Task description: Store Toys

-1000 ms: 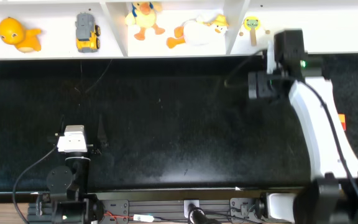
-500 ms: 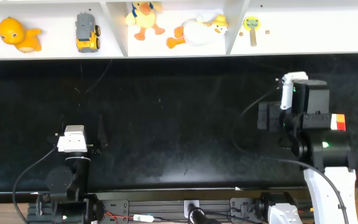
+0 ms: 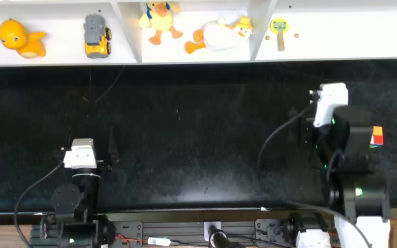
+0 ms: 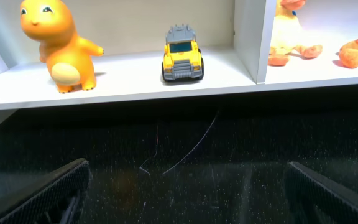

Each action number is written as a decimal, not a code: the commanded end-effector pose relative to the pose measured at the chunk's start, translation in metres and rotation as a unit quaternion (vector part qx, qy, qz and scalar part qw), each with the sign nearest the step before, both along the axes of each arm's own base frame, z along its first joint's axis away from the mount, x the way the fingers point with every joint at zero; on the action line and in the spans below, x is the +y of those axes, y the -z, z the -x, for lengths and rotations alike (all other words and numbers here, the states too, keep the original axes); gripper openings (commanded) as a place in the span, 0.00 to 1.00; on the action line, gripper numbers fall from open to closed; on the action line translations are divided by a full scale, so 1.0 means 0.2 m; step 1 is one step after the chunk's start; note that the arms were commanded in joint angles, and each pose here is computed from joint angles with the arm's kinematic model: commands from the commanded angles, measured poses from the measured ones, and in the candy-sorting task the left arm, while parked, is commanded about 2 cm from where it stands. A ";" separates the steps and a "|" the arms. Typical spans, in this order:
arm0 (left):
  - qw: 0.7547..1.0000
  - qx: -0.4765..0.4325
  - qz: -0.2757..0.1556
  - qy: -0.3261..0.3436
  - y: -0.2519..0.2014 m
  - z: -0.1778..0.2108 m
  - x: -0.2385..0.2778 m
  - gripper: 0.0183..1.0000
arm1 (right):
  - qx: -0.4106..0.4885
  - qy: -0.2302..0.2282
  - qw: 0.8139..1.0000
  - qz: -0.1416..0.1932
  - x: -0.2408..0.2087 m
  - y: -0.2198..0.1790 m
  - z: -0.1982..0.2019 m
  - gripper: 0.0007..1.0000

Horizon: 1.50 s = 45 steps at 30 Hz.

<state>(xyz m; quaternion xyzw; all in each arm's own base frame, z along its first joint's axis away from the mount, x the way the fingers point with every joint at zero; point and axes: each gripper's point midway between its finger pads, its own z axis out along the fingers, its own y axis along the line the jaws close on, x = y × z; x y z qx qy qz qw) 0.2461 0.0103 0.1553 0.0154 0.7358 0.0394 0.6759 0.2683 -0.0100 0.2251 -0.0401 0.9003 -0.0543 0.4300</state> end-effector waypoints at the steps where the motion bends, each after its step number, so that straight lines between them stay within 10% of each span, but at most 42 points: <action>1: 1.000 -0.004 0.005 0.006 -0.01 0.00 -0.01 1.00 | -0.013 -0.020 0.995 0.100 -0.14 0.09 0.02 1.00; 9: 1.000 -0.004 0.005 0.006 -0.01 0.00 -0.01 1.00 | 0.029 0.040 0.986 0.161 -0.51 0.25 0.02 1.00; 45: 1.000 -0.004 0.005 0.006 -0.01 0.00 -0.01 1.00 | 0.119 0.134 0.984 -0.020 -1.02 0.92 0.15 0.94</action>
